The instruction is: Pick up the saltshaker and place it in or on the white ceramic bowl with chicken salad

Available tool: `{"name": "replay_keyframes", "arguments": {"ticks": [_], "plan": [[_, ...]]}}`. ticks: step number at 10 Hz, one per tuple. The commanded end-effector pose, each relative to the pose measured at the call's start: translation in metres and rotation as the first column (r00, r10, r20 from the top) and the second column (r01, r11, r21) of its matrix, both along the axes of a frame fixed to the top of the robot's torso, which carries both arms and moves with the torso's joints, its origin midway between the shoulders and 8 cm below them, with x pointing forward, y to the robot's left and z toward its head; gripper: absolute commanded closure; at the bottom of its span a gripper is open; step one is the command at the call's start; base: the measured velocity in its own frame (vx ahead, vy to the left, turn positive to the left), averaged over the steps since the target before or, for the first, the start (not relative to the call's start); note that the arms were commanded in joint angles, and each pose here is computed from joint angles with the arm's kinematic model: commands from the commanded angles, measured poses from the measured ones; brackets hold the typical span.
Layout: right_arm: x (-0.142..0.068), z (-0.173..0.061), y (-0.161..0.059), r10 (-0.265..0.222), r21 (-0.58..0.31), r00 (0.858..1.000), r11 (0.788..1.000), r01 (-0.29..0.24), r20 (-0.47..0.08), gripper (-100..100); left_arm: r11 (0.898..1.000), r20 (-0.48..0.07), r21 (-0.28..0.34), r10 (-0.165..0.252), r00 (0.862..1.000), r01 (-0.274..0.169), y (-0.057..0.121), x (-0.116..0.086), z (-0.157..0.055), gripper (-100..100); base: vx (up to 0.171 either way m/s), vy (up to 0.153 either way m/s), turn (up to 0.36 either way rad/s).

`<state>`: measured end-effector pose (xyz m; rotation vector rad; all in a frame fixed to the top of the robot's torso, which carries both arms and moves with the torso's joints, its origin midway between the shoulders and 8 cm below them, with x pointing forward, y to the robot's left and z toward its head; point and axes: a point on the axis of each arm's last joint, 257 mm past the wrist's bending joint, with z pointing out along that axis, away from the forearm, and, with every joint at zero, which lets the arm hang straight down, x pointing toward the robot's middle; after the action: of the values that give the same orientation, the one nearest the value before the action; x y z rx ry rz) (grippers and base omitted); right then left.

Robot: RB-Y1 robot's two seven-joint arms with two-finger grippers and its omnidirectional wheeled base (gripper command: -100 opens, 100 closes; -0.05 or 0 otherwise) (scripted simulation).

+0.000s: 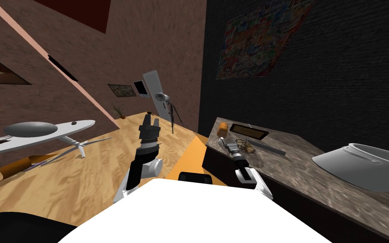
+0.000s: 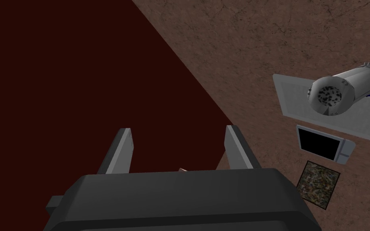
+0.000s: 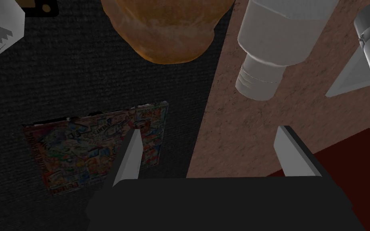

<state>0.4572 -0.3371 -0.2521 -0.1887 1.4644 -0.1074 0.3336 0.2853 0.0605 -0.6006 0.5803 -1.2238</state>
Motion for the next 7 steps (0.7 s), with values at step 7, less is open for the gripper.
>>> {"name": "replay_keyframes", "arguments": {"ticks": [7], "plan": [[0.002,-0.06,0.044,-0.039,-0.091,0.996,0.995,0.031,-0.083,-100,1.0,0.0,0.0,0.0,1.0,0.0,0.0,0.0,0.0,0,0.044,0.028,-0.078]]}}
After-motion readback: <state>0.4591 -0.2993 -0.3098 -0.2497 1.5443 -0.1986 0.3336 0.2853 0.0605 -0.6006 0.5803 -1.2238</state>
